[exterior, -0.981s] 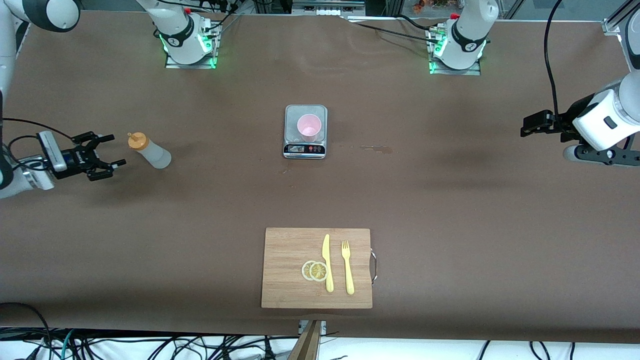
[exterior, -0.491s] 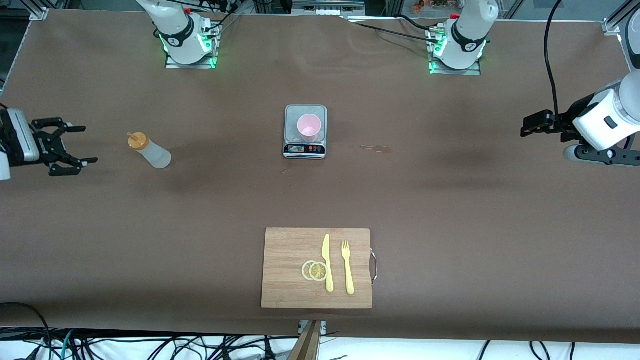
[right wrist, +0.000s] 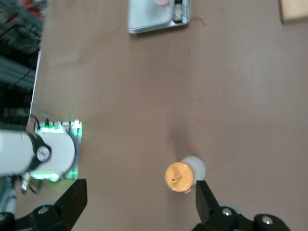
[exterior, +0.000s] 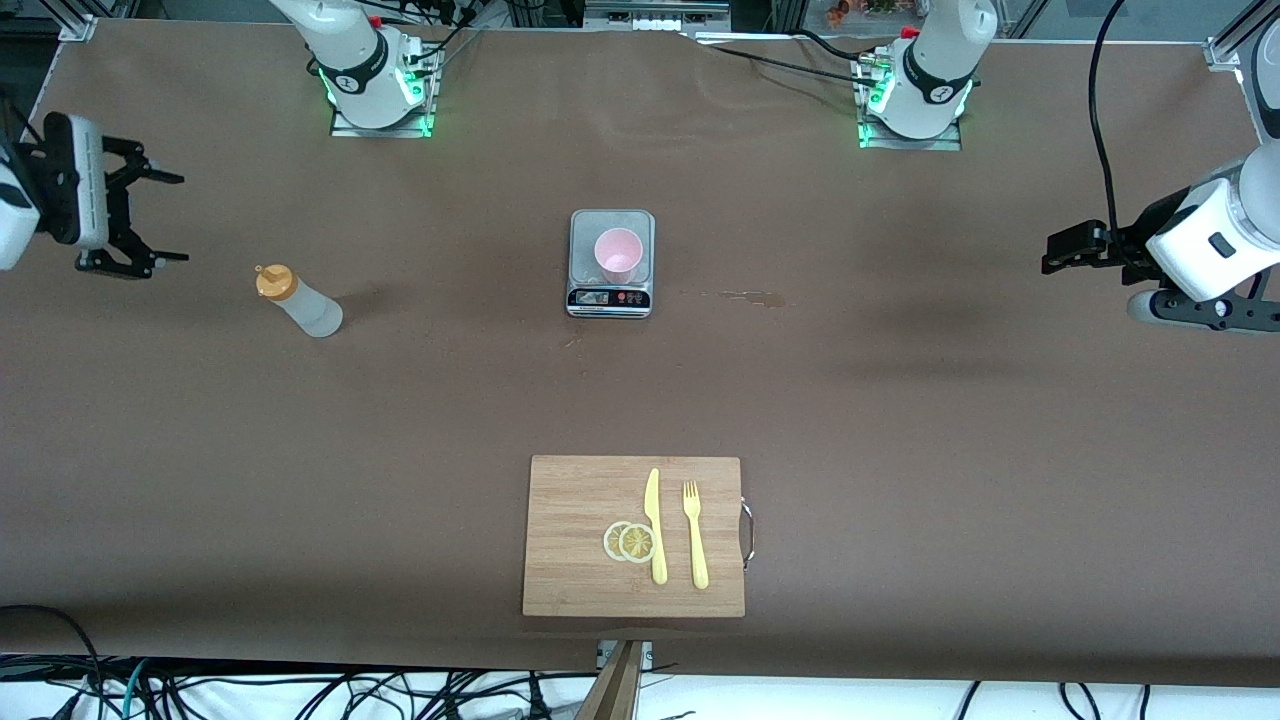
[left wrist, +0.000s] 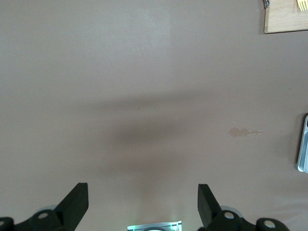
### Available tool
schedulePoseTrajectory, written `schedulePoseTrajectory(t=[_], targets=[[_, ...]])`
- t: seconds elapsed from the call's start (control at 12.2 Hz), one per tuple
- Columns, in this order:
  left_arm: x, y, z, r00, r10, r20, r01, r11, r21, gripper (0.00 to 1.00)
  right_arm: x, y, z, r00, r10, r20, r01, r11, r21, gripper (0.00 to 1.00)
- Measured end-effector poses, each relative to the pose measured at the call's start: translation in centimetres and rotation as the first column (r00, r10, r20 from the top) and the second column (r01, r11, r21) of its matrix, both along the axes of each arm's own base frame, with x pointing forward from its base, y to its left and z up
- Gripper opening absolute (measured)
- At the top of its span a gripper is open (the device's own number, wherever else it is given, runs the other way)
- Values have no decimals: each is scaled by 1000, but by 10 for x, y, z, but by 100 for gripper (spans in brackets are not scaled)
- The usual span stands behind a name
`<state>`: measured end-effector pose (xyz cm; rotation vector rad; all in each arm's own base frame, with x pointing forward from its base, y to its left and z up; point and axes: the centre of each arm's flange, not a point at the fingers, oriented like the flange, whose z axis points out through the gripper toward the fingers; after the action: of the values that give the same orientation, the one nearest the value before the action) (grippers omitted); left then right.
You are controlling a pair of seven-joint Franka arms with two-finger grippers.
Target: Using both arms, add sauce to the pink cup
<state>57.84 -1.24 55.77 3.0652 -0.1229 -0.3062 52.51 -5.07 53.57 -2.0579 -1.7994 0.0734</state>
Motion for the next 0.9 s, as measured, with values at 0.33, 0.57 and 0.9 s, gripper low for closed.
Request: schedulePoseTrajectory(t=[0.33,0.57,0.9], targets=[[0,0,-1,1000,0,-1,0,1000,0,100,-25,45,52,907,-420,31,414,877,-244,100],[0,0,-1,1000,0,-2,0,1000,0,100,-43,83,76,738,-669,89,652,674,-347,100],[1,0,-2,1000,1,-3,-1,1000,0,100,-46,95,77,579,-787,214,776,452,-440,100]])
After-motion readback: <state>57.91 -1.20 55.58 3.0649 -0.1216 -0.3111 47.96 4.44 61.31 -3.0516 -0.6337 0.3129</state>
